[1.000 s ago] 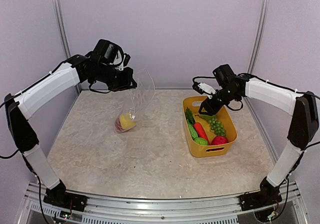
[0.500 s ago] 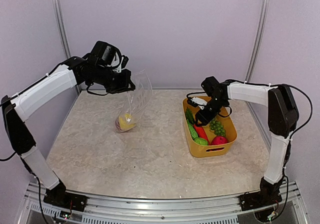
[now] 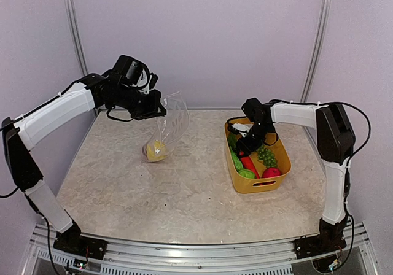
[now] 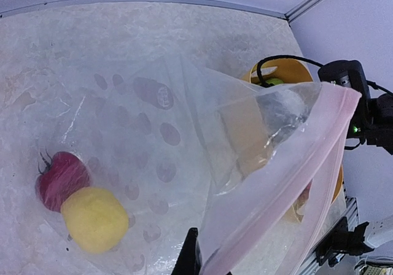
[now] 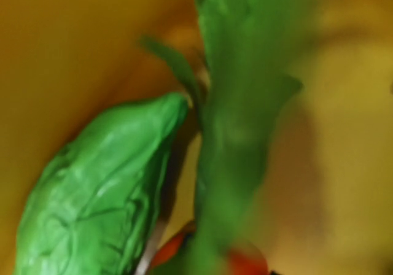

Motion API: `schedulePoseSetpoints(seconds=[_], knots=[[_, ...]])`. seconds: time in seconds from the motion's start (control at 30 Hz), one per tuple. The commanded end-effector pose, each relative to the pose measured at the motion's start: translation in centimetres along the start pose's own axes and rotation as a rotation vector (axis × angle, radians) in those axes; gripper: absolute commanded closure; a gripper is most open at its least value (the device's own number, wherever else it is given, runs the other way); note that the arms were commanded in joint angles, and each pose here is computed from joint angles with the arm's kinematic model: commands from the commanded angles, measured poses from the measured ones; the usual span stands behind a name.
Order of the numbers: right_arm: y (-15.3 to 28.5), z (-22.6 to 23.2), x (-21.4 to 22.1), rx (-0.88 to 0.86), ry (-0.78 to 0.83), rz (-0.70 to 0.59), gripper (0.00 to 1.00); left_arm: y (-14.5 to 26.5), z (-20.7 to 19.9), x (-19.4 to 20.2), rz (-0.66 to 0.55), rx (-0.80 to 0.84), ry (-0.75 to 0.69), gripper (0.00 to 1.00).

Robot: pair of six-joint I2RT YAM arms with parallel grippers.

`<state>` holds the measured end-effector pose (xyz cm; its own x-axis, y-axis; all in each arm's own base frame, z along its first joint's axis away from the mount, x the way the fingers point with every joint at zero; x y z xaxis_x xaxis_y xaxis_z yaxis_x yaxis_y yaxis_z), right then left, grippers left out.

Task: Place the food in the zip-top bag and seal the zipper
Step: Pick up the fake vegetable from the bin.

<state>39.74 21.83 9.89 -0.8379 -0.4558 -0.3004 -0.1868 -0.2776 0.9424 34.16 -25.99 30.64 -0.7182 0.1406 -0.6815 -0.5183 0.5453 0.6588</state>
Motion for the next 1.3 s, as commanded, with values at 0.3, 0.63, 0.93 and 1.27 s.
schedulePoseSetpoints(seconds=[0.3, 0.63, 0.93, 1.27], knots=[[-1.9, -1.1, 1.6, 0.004, -0.07, 0.102, 0.45, 0.3, -0.6, -0.6, -0.017, 0.036, 0.001, 1.0], [1.2, -0.3, -0.1, -0.025, -0.056, 0.016, 0.68, 0.2, -1.2, -0.5, -0.018, 0.041, -0.01, 1.0], [14.6, 1.8, -4.8, -0.062, 0.044, -0.342, 0.73, 0.2, -2.4, -2.0, -0.034, 0.067, -0.021, 1.0], [32.1, 8.3, -7.8, -0.317, 0.215, -0.954, 1.0, -0.1, -4.4, -3.2, -0.027, 0.127, 0.046, 1.0]])
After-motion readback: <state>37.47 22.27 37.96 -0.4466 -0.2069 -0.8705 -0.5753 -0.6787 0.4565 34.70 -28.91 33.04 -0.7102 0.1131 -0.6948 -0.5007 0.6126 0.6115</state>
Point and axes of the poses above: each gripper's point midway between its finger pads, its own y axis back along the fingers, its own z axis along the line the jaws close on, x = y × z, the point moved 5 cm from there along y, back along the fingers, and after that the axes turned 12 degrees about -y, right-handed, at the moved point
